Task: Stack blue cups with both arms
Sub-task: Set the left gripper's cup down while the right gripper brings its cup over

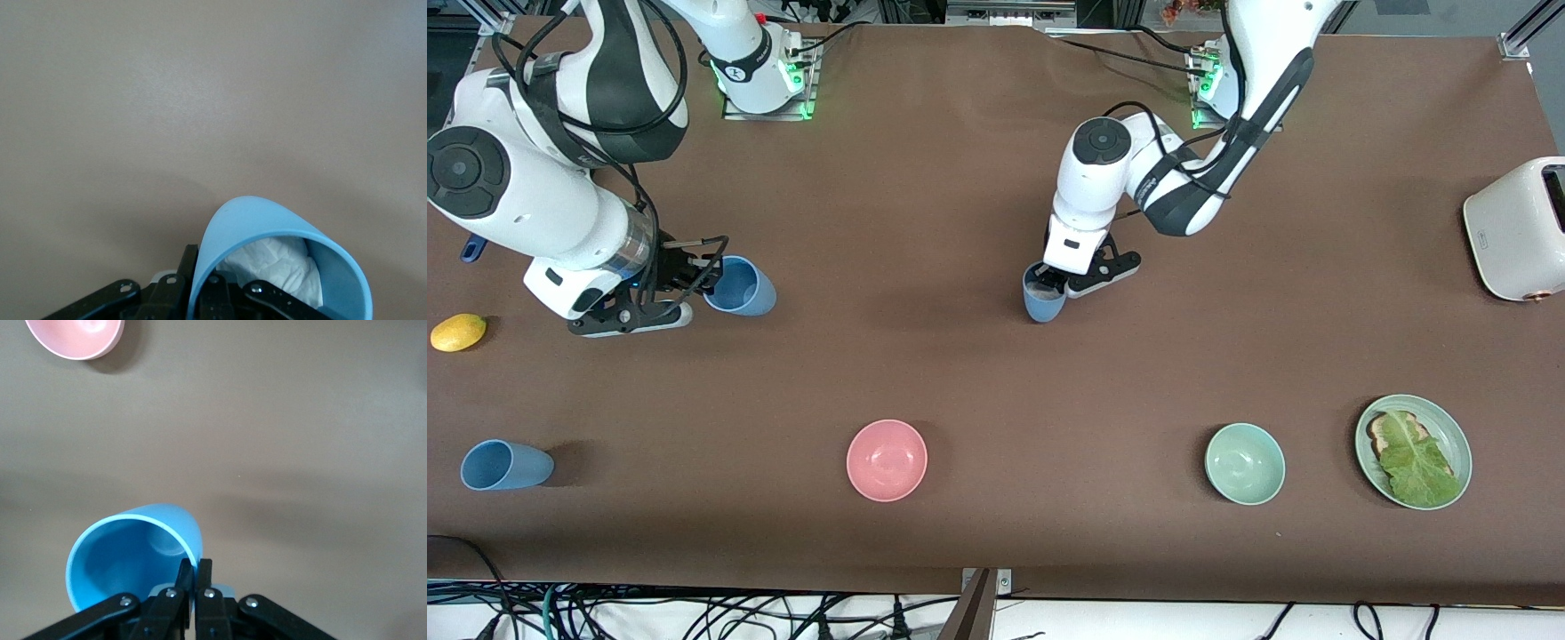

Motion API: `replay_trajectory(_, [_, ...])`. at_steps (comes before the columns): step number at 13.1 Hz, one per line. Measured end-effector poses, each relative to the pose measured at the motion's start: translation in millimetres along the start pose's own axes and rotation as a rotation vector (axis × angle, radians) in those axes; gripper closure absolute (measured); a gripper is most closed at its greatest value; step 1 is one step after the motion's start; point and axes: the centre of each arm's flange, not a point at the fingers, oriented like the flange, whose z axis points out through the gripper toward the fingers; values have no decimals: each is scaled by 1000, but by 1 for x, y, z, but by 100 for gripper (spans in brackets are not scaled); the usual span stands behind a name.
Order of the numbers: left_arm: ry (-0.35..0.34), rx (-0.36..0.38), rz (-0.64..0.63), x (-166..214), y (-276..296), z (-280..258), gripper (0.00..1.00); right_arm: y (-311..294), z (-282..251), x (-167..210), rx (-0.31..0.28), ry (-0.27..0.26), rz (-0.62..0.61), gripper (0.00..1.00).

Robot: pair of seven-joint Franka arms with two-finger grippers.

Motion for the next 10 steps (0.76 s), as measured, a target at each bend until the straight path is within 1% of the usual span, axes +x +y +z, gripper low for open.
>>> replay_trajectory(4, [-5,9,-2,-6,9,22,95,-11,-9,4,-1,17,-13,96])
replay_trajectory(7, [-15,18,10,-13,13,32,95,-20,-11,2,-2,14,15,96])
replay_trajectory(9, [-13,18,15,-12,15,36,95,-46,-12,-1,-4,15,44,96])
replay_trajectory(10, [-13,17,12,-10,16,37,93,-63,-12,-3,-6,16,60,96])
